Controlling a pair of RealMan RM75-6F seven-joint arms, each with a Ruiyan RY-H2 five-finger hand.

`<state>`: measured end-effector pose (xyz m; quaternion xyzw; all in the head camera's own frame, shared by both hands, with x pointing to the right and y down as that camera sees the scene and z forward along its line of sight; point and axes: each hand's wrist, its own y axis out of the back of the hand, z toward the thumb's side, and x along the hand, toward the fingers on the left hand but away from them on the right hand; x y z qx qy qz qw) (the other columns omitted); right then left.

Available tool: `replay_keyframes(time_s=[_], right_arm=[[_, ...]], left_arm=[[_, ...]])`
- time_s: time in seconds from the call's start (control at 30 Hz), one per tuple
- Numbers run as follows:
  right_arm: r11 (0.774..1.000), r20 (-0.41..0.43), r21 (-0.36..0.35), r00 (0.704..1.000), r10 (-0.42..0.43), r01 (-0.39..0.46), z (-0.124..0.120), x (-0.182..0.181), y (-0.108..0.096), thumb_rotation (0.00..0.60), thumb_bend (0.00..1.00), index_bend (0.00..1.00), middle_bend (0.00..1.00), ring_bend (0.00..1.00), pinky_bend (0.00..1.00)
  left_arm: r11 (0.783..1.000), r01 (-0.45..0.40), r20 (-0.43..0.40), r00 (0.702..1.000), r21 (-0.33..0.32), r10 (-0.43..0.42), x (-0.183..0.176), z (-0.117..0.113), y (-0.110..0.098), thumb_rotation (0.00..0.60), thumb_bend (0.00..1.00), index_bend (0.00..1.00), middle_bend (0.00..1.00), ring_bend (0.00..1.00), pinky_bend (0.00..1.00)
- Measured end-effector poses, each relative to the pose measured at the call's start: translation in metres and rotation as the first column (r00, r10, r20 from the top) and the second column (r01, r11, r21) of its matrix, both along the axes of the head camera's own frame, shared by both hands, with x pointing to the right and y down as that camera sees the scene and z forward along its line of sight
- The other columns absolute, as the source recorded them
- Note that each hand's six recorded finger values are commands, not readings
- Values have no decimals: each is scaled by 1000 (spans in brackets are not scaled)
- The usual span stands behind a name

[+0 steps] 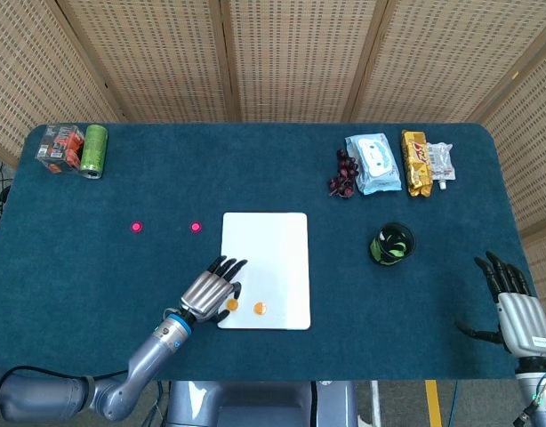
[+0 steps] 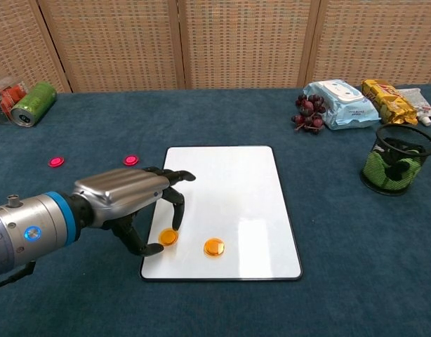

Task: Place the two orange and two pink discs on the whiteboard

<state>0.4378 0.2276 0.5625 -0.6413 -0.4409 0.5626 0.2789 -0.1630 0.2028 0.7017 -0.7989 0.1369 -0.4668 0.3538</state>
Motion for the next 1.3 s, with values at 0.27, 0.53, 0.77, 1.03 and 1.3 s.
replay_keyframes(time_s=[0.27,0.53,0.77,1.03,1.3], right_arm=[[1000,1,2,1000,0,0,0,0,0,600,0,21,0,0,0],[1000,1,2,1000,1,-1,0,0,0,600,0,21,0,0,0],[1000,2,3,1000,1,-1,-1,0,0,600,0,21,0,0,0],[1000,3,3,1000,2,-2,-1,0,0,600,0,21,0,0,0],[1000,1,-7,1000,4,-4,1,1,0,600,0,21,0,0,0]], left_arm=[[1000,-20,25,999,1,20,2,-1,4,600,334,550,0,0,0],[1000,-26,47,999,3,26,0,2,6,600,315,414,0,0,0],[1000,-20,49,999,7,20,0,2,6,600,309,258,0,0,0],[1000,13,36,999,22,-14,-6,-5,-4,600,311,255,0,0,0],[988,131,37,990,85,-134,-41,-14,-50,600,314,255,0,0,0]])
